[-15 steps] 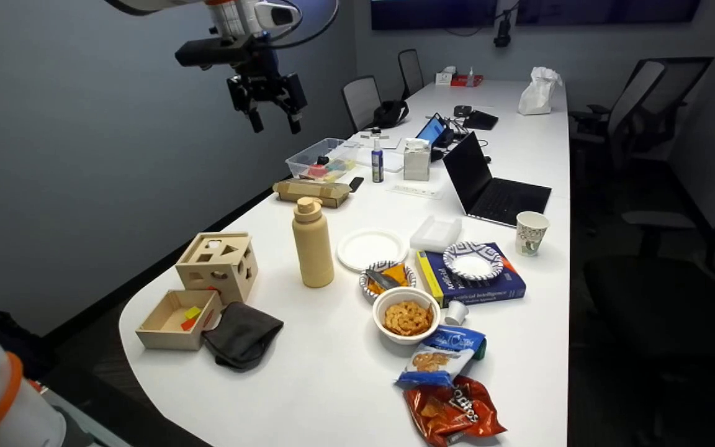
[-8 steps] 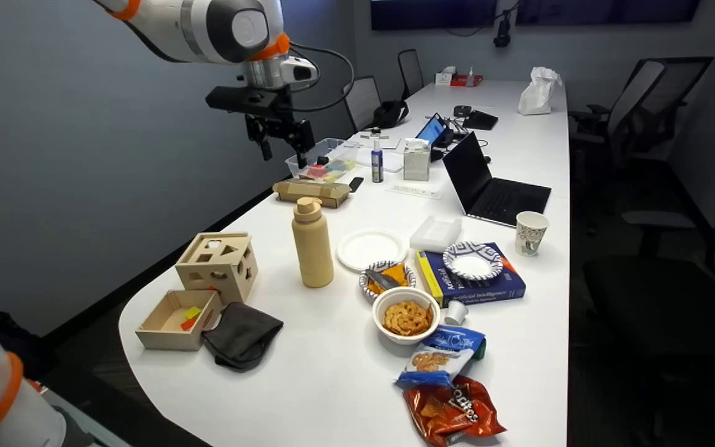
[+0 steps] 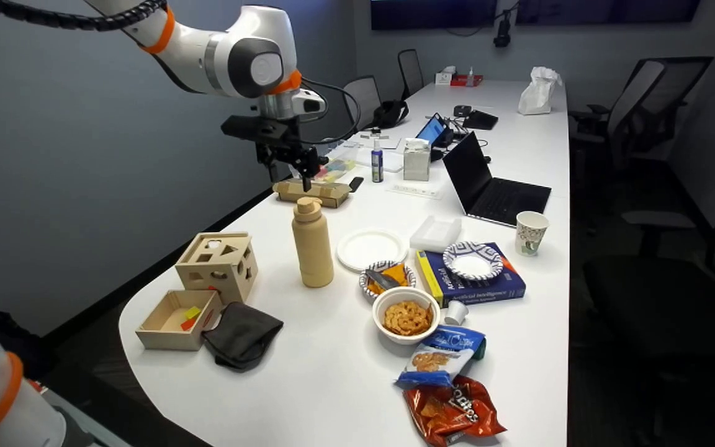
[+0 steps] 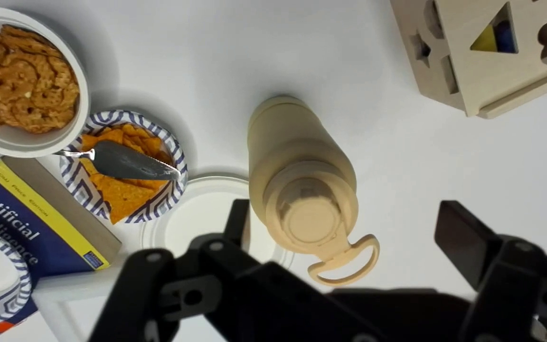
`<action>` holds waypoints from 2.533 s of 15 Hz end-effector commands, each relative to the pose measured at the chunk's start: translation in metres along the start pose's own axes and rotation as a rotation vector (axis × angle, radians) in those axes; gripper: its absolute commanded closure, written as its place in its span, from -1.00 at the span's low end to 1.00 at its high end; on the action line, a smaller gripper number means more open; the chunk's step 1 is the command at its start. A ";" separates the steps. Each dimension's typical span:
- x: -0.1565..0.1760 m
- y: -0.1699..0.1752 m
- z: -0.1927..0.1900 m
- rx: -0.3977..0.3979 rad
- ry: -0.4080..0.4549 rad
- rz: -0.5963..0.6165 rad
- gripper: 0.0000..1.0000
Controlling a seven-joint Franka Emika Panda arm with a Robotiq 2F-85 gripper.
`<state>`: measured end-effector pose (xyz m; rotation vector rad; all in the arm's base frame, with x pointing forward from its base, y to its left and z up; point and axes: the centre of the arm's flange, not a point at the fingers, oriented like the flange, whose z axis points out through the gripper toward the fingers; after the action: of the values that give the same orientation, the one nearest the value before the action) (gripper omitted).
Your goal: Turn the brown bottle to the left
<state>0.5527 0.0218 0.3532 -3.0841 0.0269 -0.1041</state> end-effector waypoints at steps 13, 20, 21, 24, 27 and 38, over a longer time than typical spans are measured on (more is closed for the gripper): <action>0.046 0.003 0.042 -0.004 0.016 -0.044 -0.77; 0.047 0.007 0.053 0.003 -0.009 -0.038 -0.13; 0.047 0.009 0.055 0.003 -0.014 -0.037 -0.21; 0.046 0.011 0.059 0.003 -0.026 -0.033 -0.30; 0.046 0.012 0.059 0.000 -0.028 -0.029 0.22; 0.048 0.004 0.057 -0.018 -0.049 -0.121 0.57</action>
<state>0.5966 0.0160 0.2931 -3.0938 -0.0602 -0.0559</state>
